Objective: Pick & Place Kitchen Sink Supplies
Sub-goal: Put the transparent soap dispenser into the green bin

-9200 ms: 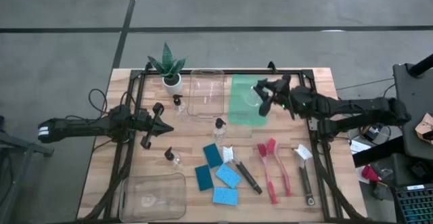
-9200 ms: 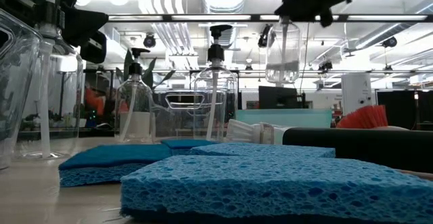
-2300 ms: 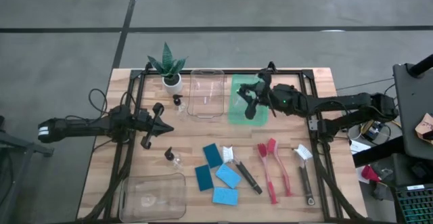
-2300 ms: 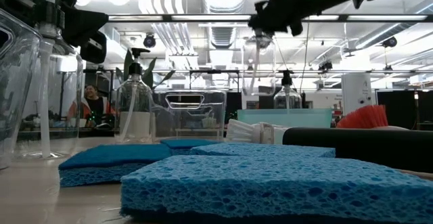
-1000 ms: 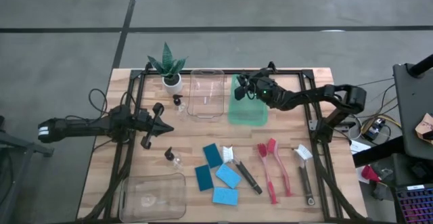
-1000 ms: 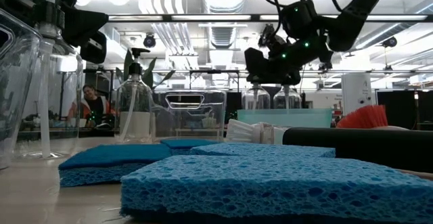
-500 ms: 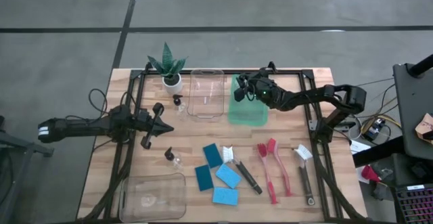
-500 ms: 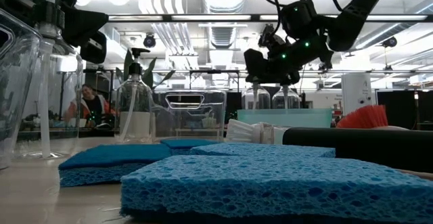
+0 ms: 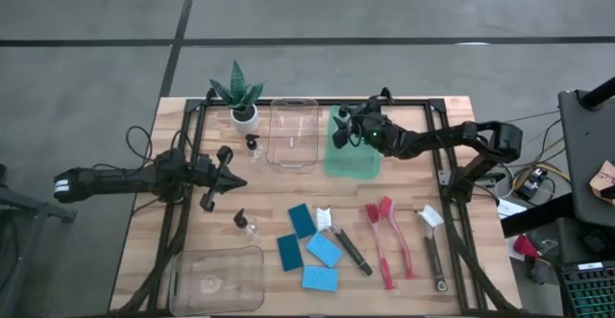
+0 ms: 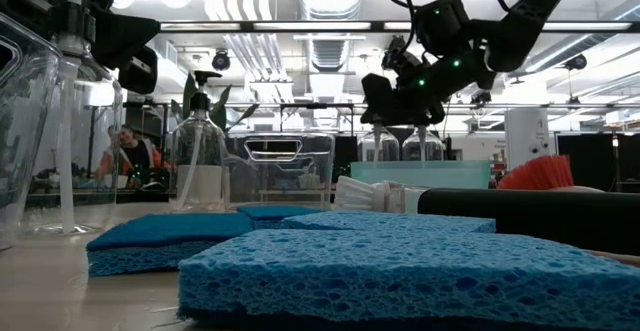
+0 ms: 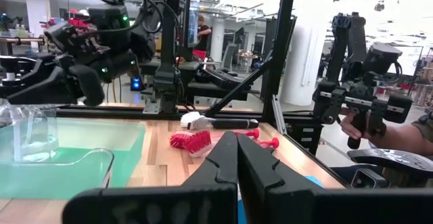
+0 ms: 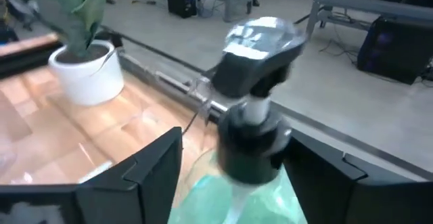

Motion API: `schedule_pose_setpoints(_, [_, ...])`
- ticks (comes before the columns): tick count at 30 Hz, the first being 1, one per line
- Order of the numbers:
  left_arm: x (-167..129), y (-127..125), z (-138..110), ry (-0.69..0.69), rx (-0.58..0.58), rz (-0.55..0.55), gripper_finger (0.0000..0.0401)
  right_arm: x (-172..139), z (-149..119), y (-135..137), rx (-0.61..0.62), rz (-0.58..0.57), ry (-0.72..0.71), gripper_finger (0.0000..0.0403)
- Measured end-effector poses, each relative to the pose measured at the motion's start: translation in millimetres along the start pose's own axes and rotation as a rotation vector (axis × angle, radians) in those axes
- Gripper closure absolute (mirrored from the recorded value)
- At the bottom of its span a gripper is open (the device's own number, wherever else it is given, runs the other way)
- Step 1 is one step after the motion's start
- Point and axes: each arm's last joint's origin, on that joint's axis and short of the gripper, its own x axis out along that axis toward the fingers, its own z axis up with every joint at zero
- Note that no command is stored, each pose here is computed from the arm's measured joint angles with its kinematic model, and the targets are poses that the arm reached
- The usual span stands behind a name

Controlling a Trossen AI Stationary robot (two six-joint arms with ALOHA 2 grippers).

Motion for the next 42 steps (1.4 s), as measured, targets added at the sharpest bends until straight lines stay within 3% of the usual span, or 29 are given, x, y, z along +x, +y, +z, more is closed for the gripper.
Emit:
schedule_pose_setpoints(13, [0, 0, 0, 0.000, 0.000, 0.000, 0.0401, -20, 12, 3, -0.037, 0.029, 0.027, 0.0098])
schedule_pose_setpoints(25, [0, 0, 0, 0.000, 0.000, 0.000, 0.0401, -57, 23, 11, -0.076, 0.098, 0.083, 0.0095])
schedule_pose_setpoints(36, [0, 0, 0, 0.000, 0.000, 0.000, 0.0401, -79, 23, 37, -0.111, 0.283, 0.061, 0.0107])
schedule_pose_setpoints(42, [0, 0, 0, 0.000, 0.000, 0.000, 0.0401, -79, 20, 56, -0.091, 0.507, 0.031, 0.0098])
